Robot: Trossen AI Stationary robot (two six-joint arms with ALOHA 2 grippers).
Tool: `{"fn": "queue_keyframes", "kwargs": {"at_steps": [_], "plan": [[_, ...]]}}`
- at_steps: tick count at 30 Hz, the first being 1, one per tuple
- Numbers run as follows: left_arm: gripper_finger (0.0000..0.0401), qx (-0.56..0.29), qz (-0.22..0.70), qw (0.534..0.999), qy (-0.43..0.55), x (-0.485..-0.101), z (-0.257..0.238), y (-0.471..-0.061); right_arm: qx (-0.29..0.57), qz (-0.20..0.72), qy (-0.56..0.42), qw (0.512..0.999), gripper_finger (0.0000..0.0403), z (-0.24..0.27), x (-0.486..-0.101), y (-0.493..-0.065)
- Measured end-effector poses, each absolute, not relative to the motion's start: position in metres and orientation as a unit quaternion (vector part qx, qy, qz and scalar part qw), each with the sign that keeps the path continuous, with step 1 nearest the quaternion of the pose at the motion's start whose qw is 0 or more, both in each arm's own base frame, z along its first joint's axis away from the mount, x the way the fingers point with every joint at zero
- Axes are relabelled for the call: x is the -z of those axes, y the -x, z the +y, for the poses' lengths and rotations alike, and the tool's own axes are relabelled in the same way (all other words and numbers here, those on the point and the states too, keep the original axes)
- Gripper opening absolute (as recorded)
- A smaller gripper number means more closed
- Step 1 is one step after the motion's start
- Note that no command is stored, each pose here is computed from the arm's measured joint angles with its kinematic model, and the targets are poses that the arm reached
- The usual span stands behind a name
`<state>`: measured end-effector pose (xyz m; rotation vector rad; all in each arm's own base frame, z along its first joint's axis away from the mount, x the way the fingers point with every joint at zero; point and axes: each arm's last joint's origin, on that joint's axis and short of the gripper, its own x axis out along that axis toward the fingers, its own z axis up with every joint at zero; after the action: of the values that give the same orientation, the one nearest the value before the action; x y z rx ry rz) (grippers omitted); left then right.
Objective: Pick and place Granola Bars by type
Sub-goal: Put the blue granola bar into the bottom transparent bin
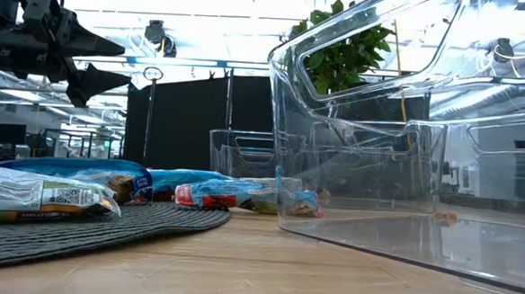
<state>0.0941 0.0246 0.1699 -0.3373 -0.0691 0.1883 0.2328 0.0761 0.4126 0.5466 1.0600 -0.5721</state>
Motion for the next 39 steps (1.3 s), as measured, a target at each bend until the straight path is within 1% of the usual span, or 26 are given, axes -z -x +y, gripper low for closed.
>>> {"fn": "queue_keyframes", "kwargs": {"at_steps": [6, 16, 28, 39], "plan": [[0.031, -0.094, -0.035, 0.981, 0.168, -0.17, 0.025, -0.094, 0.274, 0.5, -0.248, 0.783, 0.0, 0.096, -0.4, -0.235], [0.031, -0.093, -0.035, 0.981, 0.167, -0.17, 0.025, -0.094, 0.319, 0.546, -0.25, 0.733, 0.0, 0.118, -0.356, -0.228], [0.031, -0.093, -0.035, 0.981, 0.167, -0.17, 0.025, -0.094, 0.29, 0.564, -0.284, 0.719, 0.0, 0.138, -0.307, -0.234], [0.031, -0.093, -0.035, 0.981, 0.167, -0.17, 0.025, -0.094, 0.291, 0.593, -0.282, 0.696, 0.0, 0.138, -0.263, -0.231]]}}
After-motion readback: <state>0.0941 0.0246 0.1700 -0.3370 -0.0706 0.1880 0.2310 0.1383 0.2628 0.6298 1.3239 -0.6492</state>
